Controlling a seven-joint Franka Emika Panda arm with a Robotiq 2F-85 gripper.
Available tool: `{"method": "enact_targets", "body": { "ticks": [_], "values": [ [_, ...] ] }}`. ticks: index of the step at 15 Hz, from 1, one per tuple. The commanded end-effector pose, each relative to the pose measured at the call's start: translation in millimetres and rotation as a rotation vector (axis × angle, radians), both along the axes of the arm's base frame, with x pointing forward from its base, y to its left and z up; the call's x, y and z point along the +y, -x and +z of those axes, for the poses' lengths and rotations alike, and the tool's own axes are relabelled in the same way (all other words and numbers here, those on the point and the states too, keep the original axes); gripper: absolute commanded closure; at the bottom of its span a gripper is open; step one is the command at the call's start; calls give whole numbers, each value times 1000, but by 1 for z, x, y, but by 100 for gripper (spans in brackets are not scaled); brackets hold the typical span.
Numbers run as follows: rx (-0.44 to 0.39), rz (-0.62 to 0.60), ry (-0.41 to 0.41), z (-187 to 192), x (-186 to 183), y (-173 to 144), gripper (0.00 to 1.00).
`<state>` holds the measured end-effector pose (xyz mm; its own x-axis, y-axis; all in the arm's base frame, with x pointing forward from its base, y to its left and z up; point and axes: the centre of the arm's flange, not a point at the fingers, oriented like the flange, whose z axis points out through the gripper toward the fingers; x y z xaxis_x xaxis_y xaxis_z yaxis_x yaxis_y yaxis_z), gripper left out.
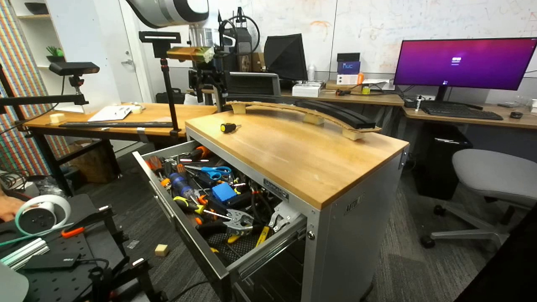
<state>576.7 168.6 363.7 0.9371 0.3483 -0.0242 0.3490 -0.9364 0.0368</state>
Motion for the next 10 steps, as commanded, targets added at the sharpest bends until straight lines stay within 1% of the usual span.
{"method": "enact_targets", "body": {
  "ticks": [1,4,5,6,8,9,10],
  "values": [
    [-53,-27,20,-35,26,-65,0],
    [-85,-58,59,-59,25,-85,0],
    [-97,-75,75,-62,21,-89,0],
    [-95,-89,89,-62,15,-85,0],
    [-65,-111,82,-65,5,-85,0],
    [-24,-107,64,-69,2,-82,0],
    [1,-109,55,-72,0,-81,25]
  ]
}}
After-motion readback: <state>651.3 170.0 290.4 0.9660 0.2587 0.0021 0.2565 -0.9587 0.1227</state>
